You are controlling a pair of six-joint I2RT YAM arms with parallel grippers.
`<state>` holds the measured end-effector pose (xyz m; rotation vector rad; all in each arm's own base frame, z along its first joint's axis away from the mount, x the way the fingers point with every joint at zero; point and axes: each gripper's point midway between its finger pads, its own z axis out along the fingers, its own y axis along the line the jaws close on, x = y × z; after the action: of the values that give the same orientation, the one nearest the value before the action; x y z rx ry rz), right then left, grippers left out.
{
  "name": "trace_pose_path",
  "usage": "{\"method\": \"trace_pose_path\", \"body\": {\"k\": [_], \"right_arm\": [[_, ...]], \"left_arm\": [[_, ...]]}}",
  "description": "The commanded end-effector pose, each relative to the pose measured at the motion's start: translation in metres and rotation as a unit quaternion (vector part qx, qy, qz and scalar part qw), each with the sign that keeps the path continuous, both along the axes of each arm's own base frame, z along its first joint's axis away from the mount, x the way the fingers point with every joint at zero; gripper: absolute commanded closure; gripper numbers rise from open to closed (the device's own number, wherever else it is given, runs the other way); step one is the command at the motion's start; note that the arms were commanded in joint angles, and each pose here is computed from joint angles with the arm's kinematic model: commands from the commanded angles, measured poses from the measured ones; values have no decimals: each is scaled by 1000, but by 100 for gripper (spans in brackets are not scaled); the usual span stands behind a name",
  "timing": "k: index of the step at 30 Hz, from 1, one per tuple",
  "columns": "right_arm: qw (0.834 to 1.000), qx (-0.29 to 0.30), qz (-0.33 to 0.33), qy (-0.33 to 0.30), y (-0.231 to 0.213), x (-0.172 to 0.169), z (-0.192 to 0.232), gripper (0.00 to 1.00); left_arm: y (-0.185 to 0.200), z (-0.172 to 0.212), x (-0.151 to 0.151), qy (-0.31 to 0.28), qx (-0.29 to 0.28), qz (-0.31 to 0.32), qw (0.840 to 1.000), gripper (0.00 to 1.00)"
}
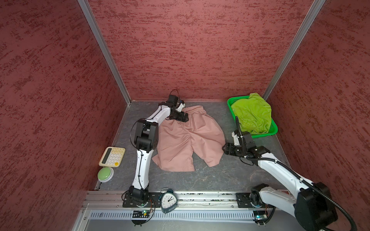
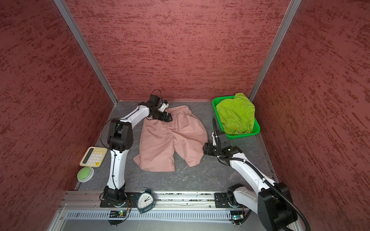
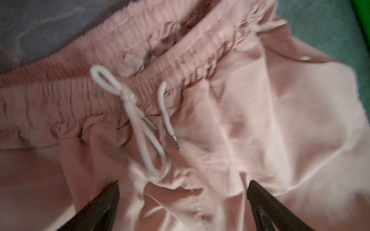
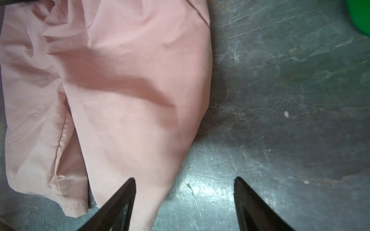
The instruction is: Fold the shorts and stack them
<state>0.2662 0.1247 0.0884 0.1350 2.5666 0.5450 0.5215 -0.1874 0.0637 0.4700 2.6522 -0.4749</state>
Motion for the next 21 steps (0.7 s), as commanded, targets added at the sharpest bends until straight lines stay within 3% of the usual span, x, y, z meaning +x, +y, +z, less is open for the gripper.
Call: {"method": "trace_pose_path", "body": {"k": [1, 6, 9, 12, 15, 17, 21], "right_arm": [[998, 44, -7, -38, 14, 19, 8, 26], [998, 49, -3, -34, 22, 35, -13, 33], [998, 51, 3, -32, 29, 48, -20, 43], [998, 38, 13, -46, 38, 71, -12, 73], [997, -16, 26, -65, 52, 92, 4, 95], [995, -61, 39, -63, 65, 100, 7, 100], [985, -146, 68, -54, 101, 116, 7, 100]], "left_arm": [[23, 8, 12, -12, 16, 50, 999, 1], [60, -15, 1, 16, 36, 108, 993, 1], [85, -19, -8, 31, 7, 157, 987, 1], [111, -18, -18, 39, -17, 202, 978, 1], [126, -16, -33, 61, -30, 229, 971, 1], [131, -20, -44, 75, -25, 241, 967, 1], [141, -27, -63, 97, -18, 267, 959, 1]]}}
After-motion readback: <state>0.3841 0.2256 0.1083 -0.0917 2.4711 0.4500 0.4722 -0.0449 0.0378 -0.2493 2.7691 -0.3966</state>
